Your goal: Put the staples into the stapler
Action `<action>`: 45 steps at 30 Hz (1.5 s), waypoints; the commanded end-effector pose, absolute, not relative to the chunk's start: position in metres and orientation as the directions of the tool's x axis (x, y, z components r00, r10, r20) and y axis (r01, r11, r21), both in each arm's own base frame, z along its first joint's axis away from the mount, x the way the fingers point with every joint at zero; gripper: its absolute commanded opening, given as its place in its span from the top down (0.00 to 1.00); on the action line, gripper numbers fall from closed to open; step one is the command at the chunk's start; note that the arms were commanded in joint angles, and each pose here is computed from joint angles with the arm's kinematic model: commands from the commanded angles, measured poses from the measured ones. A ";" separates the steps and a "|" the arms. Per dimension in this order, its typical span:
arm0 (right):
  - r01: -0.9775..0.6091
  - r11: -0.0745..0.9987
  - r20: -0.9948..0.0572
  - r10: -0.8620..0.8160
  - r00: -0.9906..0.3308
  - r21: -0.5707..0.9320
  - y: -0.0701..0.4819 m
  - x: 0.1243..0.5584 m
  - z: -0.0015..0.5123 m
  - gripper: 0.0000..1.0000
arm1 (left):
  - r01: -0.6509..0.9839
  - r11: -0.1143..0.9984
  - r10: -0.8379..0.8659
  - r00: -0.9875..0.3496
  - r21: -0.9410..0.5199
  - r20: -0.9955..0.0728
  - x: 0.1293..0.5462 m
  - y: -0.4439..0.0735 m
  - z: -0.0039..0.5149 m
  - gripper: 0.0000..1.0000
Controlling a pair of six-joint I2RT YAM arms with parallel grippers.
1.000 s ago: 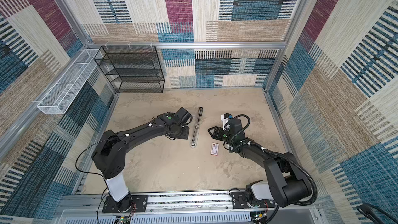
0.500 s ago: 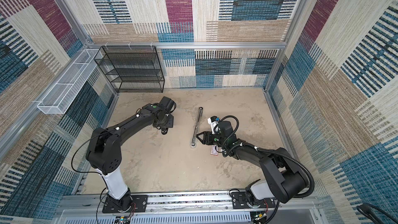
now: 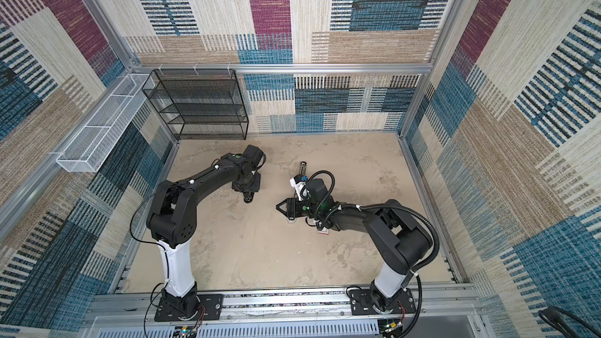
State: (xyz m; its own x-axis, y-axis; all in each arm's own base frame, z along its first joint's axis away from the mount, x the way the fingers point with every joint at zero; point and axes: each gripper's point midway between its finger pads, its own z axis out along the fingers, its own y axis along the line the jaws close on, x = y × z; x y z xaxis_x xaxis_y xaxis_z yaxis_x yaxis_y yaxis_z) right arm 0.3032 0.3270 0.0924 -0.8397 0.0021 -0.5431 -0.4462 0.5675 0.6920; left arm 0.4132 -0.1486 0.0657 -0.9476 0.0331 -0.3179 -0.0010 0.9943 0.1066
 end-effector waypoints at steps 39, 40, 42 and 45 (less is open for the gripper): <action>-0.357 0.676 -0.496 0.014 -0.868 0.644 0.330 0.326 0.081 0.43 | -0.036 0.995 -0.052 -0.981 -0.089 -0.184 0.338 -0.198 0.068 1.00; -0.370 0.657 -0.497 0.009 -0.868 0.657 0.333 0.324 0.083 0.43 | -0.047 0.994 -0.064 -0.981 -0.097 -0.185 0.338 -0.199 0.070 1.00; -0.390 0.622 -0.494 -0.008 -0.870 0.678 0.338 0.319 0.083 0.44 | -0.062 0.992 -0.081 -0.979 -0.109 -0.186 0.339 -0.200 0.073 1.00; -0.411 0.561 -0.484 -0.022 -0.875 0.718 0.347 0.311 0.083 0.47 | -0.087 0.988 -0.110 -0.975 -0.124 -0.191 0.340 -0.202 0.078 1.00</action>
State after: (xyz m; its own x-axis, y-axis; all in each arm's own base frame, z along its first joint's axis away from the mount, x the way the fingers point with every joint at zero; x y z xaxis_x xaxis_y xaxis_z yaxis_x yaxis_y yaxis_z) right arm 0.3167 0.3294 0.0666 -0.8918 0.0025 -0.4524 -0.3336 0.6718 0.6613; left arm 0.3406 -0.2011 0.0697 -0.9795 -0.0555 -0.1936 -0.0362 0.9941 -0.1018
